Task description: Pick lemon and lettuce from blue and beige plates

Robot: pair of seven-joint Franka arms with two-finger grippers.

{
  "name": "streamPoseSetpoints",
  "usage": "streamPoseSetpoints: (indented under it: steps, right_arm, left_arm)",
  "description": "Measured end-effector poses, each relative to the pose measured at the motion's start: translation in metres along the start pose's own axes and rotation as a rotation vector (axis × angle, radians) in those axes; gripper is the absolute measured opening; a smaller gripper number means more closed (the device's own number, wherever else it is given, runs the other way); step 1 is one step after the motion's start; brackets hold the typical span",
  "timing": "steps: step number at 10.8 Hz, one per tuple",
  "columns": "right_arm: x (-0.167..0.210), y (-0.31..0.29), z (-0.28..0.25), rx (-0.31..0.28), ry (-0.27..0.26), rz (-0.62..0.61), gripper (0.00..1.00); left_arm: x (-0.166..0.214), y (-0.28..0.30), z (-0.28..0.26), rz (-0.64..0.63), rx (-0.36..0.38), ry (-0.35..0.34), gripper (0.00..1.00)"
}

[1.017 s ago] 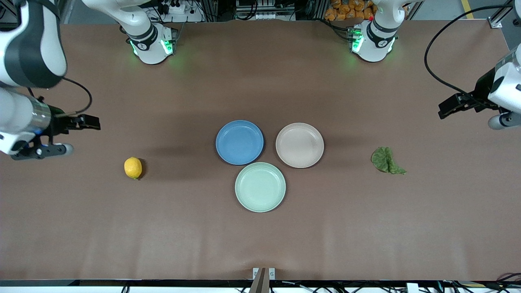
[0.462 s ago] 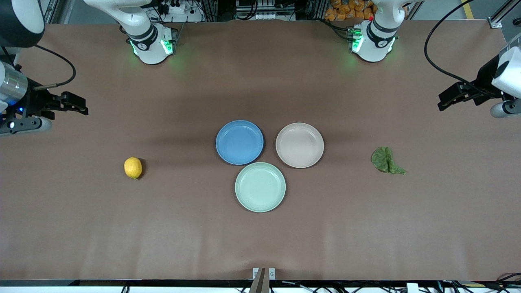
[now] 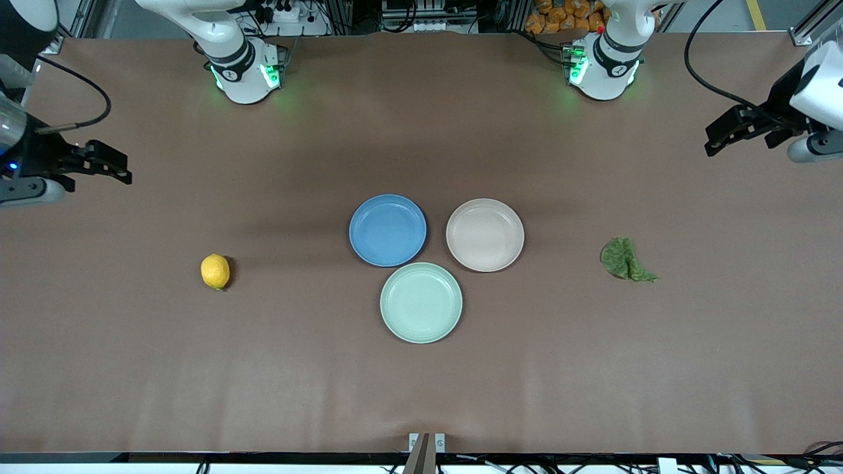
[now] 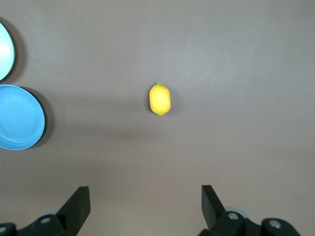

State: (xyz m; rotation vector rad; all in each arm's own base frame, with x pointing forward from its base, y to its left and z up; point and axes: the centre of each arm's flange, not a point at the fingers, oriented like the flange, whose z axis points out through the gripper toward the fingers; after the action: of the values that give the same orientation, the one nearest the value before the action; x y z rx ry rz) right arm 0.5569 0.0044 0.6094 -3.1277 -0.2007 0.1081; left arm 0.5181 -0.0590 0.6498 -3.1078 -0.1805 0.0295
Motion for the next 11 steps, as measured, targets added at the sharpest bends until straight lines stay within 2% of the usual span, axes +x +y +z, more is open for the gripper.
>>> streamPoseSetpoints:
  steps: [2,7,11]
  right_arm:
    - [-0.004,0.005,-0.009,-0.003,-0.010,0.016,1.00]
    - [-0.009,0.031,-0.023,-0.004,0.011,0.065,1.00]
    - [-0.015,0.042,-0.023,0.001,-0.008,0.160,1.00]
  left_arm:
    - [-0.005,0.003,-0.006,0.009,0.001,0.009,1.00]
    - [-0.019,0.008,-0.021,0.045,0.003,0.031,1.00]
    - [-0.016,0.004,-0.006,0.043,0.008,-0.003,1.00]
